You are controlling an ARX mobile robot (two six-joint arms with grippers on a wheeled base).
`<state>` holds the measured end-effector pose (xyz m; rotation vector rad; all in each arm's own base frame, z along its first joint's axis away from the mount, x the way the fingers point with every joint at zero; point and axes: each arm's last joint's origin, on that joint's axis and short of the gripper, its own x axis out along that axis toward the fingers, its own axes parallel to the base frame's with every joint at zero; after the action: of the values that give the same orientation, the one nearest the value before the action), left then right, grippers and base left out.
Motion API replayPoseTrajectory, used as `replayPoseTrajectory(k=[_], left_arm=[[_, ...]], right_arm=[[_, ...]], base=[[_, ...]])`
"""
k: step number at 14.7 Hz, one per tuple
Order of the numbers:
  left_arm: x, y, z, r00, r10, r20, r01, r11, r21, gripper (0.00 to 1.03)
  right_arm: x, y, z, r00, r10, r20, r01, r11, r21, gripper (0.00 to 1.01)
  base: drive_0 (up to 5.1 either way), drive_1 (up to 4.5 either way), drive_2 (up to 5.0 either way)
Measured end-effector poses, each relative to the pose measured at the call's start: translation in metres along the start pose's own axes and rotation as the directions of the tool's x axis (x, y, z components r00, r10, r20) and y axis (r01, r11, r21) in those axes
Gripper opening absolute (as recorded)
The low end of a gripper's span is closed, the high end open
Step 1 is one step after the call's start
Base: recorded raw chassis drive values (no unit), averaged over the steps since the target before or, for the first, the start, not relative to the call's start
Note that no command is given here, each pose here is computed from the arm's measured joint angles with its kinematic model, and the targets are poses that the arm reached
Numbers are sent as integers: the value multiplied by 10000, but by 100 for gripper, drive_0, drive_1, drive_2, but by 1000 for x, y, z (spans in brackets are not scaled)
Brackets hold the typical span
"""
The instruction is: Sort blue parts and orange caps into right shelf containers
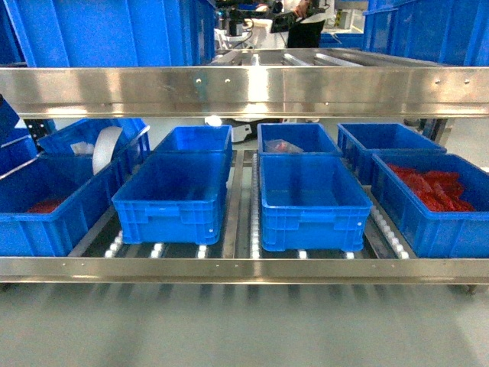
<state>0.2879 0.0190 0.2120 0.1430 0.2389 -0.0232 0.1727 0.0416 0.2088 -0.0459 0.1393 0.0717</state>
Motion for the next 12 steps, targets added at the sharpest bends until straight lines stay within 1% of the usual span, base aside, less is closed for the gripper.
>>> replayPoseTrajectory(k=[12], left_arm=[[0,0,0,10000,18,-30,-18,10000,-2,44]], right_arm=[[0,0,1,10000,-1,45,1,10000,9,44]], base=[[16,449,-417]])
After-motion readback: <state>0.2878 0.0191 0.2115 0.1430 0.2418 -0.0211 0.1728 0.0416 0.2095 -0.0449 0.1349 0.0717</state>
